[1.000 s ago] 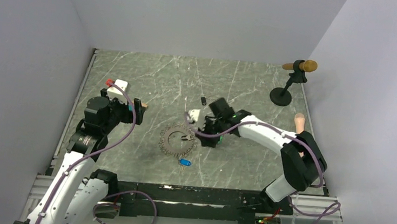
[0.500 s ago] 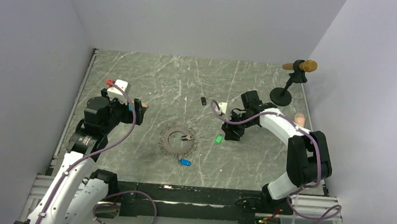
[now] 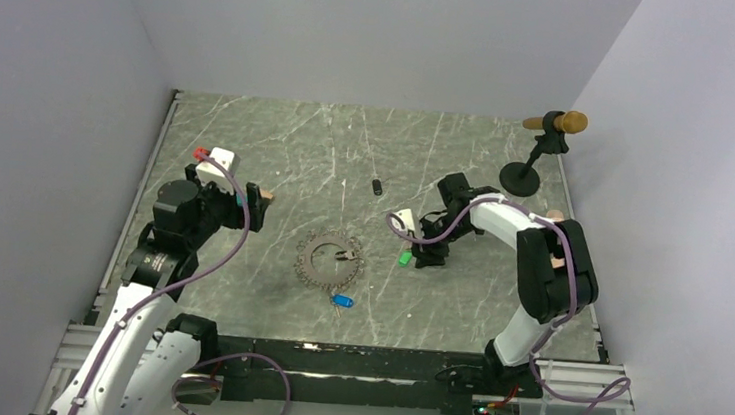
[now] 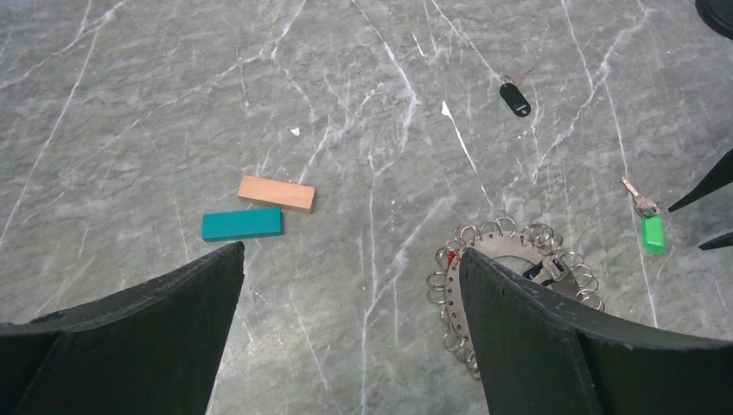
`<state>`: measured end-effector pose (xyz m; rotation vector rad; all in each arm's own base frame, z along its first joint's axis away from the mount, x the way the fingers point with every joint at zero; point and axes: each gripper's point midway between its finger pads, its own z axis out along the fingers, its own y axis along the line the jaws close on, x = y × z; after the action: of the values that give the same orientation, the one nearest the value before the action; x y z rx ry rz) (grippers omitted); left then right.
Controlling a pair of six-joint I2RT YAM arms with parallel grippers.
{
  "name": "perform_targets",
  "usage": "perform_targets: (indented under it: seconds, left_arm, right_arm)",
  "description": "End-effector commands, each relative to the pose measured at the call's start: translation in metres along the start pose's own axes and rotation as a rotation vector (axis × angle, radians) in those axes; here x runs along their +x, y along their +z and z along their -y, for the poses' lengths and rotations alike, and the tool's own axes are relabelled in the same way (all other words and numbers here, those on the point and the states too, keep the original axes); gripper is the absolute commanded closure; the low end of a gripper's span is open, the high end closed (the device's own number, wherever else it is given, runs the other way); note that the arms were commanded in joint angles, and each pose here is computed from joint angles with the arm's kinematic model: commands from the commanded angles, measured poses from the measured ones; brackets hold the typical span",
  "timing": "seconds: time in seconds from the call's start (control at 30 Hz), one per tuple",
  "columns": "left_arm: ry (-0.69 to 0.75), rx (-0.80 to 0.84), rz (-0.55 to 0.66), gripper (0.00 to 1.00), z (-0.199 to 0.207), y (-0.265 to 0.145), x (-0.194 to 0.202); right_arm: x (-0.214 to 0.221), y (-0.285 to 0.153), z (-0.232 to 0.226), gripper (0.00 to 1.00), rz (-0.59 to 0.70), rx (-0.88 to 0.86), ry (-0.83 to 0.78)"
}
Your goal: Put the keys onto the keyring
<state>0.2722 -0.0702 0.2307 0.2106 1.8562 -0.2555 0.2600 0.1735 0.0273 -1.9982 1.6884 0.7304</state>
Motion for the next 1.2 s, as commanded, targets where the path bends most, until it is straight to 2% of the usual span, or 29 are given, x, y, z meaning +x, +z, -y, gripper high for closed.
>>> perform_targets:
  seconds: [0.0, 0.67, 0.9, 1.03, 1.17]
  left_arm:
    - [0.013, 0.023, 0.045, 0.01, 0.003, 0.0, -0.012]
    - [0.013, 0.034, 0.052, 0.01, 0.005, -0.001, -0.014]
    - [0.013, 0.037, 0.05, 0.01, 0.006, -0.001, -0.013]
    - [0.012, 0.039, 0.046, 0.01, 0.006, 0.0, -0.012]
    - [0.013, 0.045, 0.046, 0.01, 0.007, 0.0, -0.013]
  right_arm:
    - [-0.011, -0.004, 0.012, 0.49, 0.029, 0.021, -0.076]
    - [-0.003, -0.003, 0.037, 0.57, 0.021, 0.058, -0.008]
    - [-0.003, 0.002, 0.034, 0.67, 0.033, 0.021, -0.001]
    - [-0.005, 0.001, 0.034, 0.77, 0.038, 0.014, 0.001]
    - [-0.004, 0.002, 0.034, 0.92, 0.034, 0.007, 0.007]
